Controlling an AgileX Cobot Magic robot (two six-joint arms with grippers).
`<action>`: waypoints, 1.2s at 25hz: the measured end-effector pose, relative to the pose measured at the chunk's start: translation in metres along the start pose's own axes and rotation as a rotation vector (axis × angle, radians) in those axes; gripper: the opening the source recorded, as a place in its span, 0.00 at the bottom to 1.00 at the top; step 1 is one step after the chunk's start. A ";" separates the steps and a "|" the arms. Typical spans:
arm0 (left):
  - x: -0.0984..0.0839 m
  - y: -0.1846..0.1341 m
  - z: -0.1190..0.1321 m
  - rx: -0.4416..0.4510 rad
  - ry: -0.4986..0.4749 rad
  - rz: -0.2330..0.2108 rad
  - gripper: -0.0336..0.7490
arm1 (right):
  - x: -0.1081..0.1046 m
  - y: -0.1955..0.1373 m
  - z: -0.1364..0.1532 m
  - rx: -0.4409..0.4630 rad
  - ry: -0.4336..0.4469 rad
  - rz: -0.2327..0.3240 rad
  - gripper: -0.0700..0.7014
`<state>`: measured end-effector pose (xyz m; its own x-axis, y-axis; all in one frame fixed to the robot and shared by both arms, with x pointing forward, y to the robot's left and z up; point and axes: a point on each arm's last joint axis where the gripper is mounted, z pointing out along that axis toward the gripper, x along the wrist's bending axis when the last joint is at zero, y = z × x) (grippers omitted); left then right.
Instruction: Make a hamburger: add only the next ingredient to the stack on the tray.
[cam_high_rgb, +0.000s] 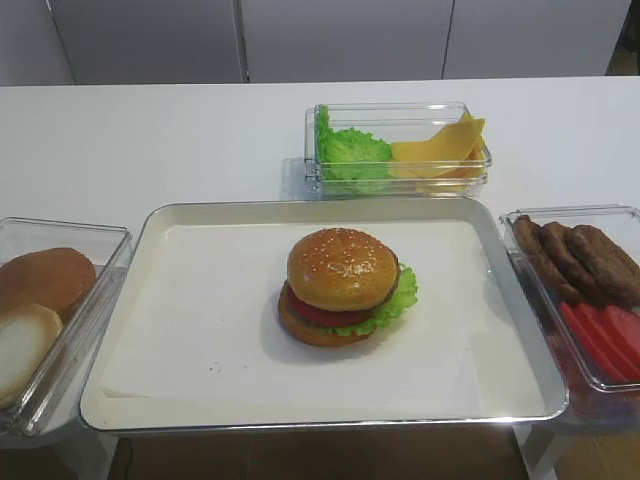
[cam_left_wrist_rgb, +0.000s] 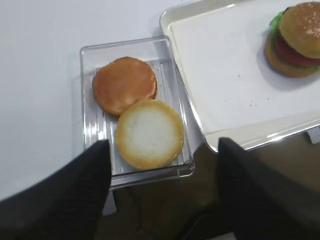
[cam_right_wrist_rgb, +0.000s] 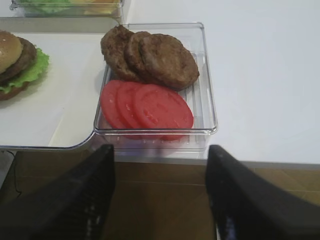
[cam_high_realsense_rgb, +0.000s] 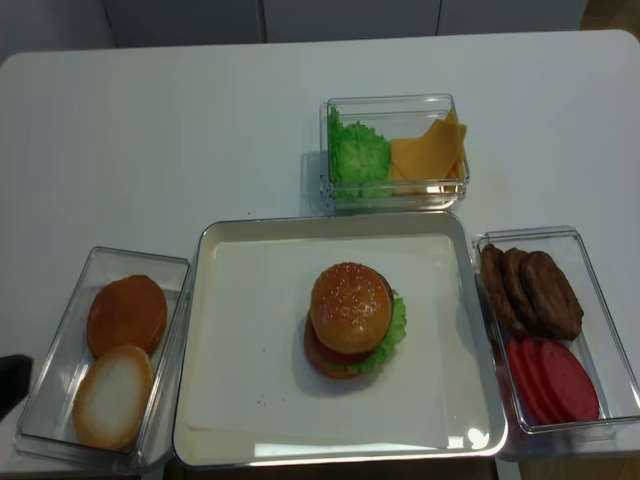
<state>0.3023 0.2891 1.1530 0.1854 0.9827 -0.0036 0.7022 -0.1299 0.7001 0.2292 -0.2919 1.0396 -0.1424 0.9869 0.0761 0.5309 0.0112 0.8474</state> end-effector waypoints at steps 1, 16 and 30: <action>0.001 -0.005 -0.008 -0.034 -0.003 -0.004 0.66 | 0.000 0.000 0.000 0.000 0.000 0.000 0.67; 0.006 -0.104 -0.032 -0.270 -0.072 -0.063 0.63 | 0.000 0.000 0.000 0.000 0.000 0.000 0.67; 0.008 -0.133 0.005 -0.198 -0.038 -0.056 0.60 | 0.000 0.000 0.000 0.000 -0.002 -0.001 0.67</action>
<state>0.2139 0.3137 1.0563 0.1786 0.9814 -0.0707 0.5636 -0.0431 0.8249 0.2292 -0.2921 1.0395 -0.1414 0.9871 0.0746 0.5308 0.0120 0.8474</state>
